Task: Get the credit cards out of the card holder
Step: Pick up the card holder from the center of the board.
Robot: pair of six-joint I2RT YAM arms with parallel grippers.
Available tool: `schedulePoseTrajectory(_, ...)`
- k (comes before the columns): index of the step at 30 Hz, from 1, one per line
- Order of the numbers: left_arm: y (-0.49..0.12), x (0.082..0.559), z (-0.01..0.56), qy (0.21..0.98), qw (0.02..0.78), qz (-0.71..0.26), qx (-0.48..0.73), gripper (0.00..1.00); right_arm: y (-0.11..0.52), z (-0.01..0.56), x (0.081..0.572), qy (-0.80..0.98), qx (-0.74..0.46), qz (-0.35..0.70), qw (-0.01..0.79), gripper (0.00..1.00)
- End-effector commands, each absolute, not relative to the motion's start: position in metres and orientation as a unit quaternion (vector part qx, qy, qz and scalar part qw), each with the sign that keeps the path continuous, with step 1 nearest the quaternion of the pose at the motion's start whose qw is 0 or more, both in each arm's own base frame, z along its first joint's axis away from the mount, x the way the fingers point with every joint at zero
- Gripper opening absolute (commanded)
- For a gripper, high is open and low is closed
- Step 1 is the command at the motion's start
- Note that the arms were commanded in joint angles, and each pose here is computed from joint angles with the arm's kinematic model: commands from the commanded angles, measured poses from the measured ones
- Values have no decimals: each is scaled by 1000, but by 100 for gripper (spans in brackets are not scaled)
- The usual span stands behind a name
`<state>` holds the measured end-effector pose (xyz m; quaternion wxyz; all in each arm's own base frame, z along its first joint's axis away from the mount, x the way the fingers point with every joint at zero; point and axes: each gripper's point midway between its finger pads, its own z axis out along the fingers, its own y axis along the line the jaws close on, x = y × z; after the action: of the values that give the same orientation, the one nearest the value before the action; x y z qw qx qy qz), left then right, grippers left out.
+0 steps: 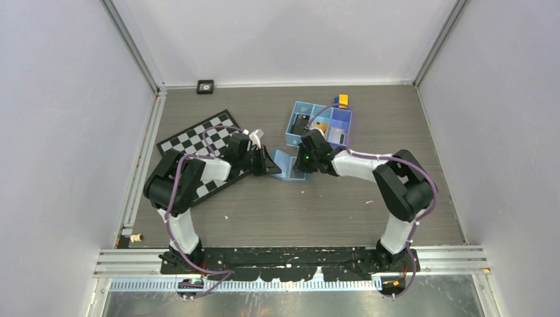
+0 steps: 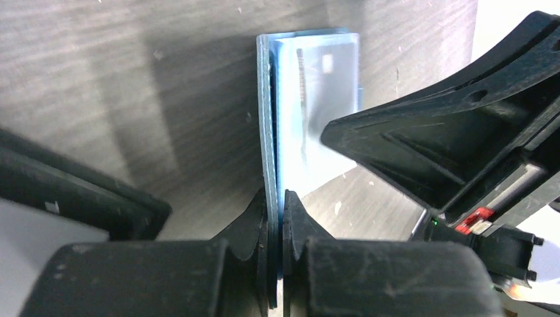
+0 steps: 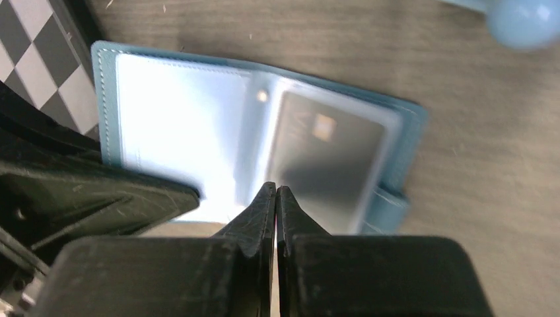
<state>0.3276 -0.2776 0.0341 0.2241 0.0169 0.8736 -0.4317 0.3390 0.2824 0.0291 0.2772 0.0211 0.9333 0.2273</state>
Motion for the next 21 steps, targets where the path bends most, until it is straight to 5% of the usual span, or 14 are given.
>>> schedulePoseTrajectory(1, -277, 325, 83, 839, 280, -465, 35, 0, 259, 79, 342, 911, 31, 226, 343, 11)
schedulePoseTrajectory(8, -272, 309, 137, 794, 337, -504, 51, 0, 241, 137, 332, 859, 47, 308, 405, 84)
schedulePoseTrajectory(21, -280, 316, 229, 713, 379, -589, 9, 0, 238, 195, 315, 755, 62, 487, 434, 91)
